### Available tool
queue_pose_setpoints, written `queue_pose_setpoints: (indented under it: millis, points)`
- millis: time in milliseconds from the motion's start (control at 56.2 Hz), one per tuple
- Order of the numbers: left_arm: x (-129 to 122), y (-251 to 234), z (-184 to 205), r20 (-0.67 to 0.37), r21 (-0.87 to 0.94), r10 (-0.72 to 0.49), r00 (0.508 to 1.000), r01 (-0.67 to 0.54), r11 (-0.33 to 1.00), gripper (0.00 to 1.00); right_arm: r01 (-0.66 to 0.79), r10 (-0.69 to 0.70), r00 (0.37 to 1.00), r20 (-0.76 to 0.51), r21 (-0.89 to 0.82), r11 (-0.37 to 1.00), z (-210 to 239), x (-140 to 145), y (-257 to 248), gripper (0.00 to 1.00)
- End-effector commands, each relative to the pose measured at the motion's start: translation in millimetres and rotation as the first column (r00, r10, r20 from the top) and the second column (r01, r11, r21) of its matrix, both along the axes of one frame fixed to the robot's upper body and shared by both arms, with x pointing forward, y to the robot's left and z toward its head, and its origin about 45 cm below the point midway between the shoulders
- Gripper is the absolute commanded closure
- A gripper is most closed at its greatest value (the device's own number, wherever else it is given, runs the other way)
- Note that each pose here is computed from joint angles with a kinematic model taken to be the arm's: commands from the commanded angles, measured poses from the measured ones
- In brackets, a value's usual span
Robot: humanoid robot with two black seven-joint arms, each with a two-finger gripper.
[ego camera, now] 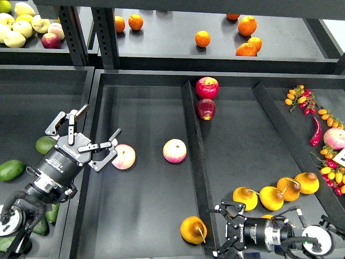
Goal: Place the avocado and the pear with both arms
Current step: 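Lower the right gripper to the yellow pear beside the divider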
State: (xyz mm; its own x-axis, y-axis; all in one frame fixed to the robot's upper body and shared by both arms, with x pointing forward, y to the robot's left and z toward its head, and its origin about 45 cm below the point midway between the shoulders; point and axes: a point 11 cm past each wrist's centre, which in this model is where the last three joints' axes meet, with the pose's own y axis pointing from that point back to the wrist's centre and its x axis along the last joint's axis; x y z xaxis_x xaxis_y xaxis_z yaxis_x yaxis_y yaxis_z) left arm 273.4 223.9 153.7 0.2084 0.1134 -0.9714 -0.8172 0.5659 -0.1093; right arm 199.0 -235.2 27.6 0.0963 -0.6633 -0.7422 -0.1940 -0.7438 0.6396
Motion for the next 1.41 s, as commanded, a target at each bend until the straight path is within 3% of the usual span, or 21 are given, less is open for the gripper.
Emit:
queue_pose_setpoints:
  millis: [0, 445, 1209, 1387]
  points:
    - [0, 0, 0, 0.0, 0.0, 0.0, 1.0, 0.0, 1.0, 0.01, -0.006, 0.006, 1.0, -0.005, -0.004, 1.0, -5, -2, 4, 0.01]
    - [-4, 0, -4, -0.013, 0.0, 0.001, 1.0, -0.001, 1.0, 0.01, 0.004, -0.004, 1.0, -0.012, -0.018, 1.0, -13, -1, 5, 0.07]
    - [-5, 1, -5, -0.018, 0.0, 0.003, 1.0, -0.003, 1.0, 0.01, 0.038, -0.039, 0.998, -0.042, -0.022, 0.999, -21, -3, 12, 0.45]
    - [-6, 0, -6, -0.019, 0.0, 0.001, 1.0, -0.001, 1.0, 0.01, 0.05, -0.051, 0.997, -0.049, -0.031, 0.998, -22, -3, 11, 0.58]
